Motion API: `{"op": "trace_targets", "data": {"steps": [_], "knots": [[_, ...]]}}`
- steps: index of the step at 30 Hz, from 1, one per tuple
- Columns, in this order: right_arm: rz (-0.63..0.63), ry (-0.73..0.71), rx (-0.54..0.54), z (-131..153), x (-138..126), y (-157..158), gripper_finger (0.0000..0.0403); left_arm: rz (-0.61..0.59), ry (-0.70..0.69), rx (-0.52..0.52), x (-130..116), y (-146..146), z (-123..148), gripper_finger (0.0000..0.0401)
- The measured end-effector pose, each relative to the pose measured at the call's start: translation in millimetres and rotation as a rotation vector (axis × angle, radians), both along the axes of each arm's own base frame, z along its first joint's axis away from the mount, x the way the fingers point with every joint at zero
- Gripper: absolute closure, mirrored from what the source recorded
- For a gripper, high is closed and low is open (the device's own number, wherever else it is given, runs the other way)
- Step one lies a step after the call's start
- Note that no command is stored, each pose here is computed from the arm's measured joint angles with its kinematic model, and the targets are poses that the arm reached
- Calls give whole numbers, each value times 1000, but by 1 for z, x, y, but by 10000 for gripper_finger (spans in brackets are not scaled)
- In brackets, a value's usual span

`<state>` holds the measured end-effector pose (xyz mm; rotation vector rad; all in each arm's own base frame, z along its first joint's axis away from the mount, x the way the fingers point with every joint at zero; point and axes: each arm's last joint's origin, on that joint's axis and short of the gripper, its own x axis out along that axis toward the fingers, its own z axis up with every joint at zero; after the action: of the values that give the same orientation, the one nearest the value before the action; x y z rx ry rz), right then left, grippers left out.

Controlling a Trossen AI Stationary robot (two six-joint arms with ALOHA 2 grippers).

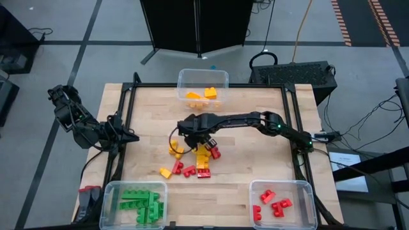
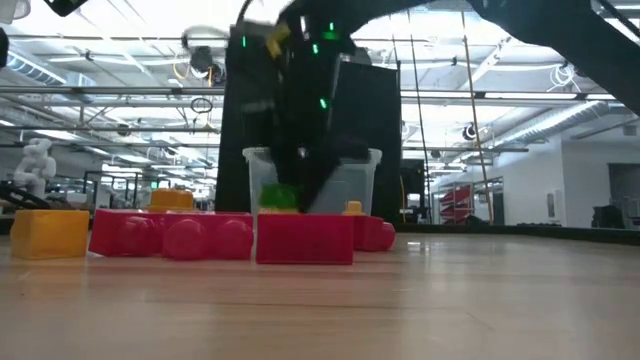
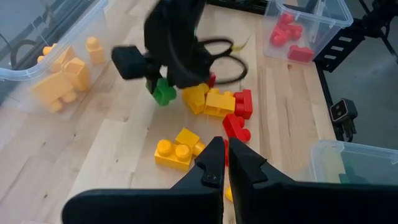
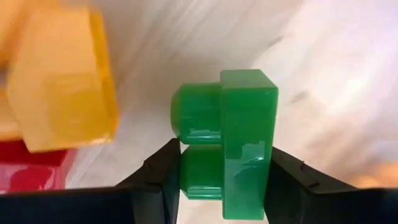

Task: Sort blocks
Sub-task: Put the green game piece into the bottom left transparent bin

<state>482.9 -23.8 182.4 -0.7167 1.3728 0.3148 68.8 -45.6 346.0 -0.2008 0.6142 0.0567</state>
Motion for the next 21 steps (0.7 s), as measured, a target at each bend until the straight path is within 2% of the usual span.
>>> {"op": "trace_targets", "data": {"steps": [5,9,13,16,21], "knots": [[-75,-170,24,46,12,-1,252,0,0,0,0,0,0,398],[-133,-388,59,88,18,6,252,0,0,0,0,0,0,398],[-127,-603,217,124,19,25,252,0,-1,-1,0,0,0,398],[-135,-753,278,147,21,40,251,-1,0,0,0,0,0,398],[-110,-919,361,162,27,73,248,0,4,4,1,-1,0,398]]}}
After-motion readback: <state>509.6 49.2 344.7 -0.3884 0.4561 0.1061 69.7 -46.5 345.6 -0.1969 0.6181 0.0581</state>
